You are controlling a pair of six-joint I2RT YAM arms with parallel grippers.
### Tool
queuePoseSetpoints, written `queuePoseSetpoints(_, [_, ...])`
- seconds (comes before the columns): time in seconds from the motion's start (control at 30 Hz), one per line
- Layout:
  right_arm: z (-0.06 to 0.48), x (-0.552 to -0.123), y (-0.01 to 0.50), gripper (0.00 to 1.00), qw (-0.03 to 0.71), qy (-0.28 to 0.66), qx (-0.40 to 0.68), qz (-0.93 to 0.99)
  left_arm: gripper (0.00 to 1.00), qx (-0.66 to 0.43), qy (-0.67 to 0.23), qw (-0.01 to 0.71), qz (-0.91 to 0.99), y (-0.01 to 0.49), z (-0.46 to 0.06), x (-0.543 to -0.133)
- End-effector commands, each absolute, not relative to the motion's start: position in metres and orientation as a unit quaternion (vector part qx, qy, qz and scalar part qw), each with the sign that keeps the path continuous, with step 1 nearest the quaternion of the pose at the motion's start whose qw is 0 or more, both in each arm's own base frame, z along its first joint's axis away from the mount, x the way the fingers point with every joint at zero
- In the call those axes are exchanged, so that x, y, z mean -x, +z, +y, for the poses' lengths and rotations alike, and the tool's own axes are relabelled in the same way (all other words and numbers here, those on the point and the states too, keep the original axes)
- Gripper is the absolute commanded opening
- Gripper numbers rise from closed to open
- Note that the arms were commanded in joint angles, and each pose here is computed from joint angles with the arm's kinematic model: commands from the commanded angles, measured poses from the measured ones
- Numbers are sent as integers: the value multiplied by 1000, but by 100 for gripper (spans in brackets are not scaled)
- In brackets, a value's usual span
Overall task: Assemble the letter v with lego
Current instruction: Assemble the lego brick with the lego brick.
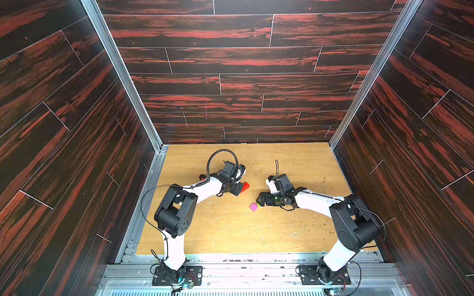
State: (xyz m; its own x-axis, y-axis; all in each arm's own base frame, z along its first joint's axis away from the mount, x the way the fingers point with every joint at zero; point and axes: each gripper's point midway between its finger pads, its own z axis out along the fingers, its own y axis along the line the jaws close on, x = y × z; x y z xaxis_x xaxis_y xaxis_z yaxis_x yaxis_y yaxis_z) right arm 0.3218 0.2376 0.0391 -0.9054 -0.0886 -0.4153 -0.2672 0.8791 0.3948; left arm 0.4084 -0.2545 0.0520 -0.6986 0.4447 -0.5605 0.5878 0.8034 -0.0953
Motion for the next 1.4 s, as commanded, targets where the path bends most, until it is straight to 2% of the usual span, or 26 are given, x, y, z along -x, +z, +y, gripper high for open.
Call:
queuePoseSetpoints(0.0, [240,-322,38,95,193,223,98,950,9,-287,-139,261,911,46,-256,-412])
queuePoseSetpoints(0.63, [243,-323,48,95,198,232,101,947,9,-256,-108,197,940,11,-225,-369])
queuePoseSetpoints(0.9, [243,-322,51,95,200,233,100,946,8,-235,-86,175,952,1,-223,-369])
queuePoseSetpoints(1.07, [245,-322,52,95,198,239,100,945,8,-215,-49,150,964,-17,-222,-357])
queuePoseSetpoints(1.37, [246,-322,56,95,198,244,102,944,7,-177,-50,139,973,-43,-228,-330])
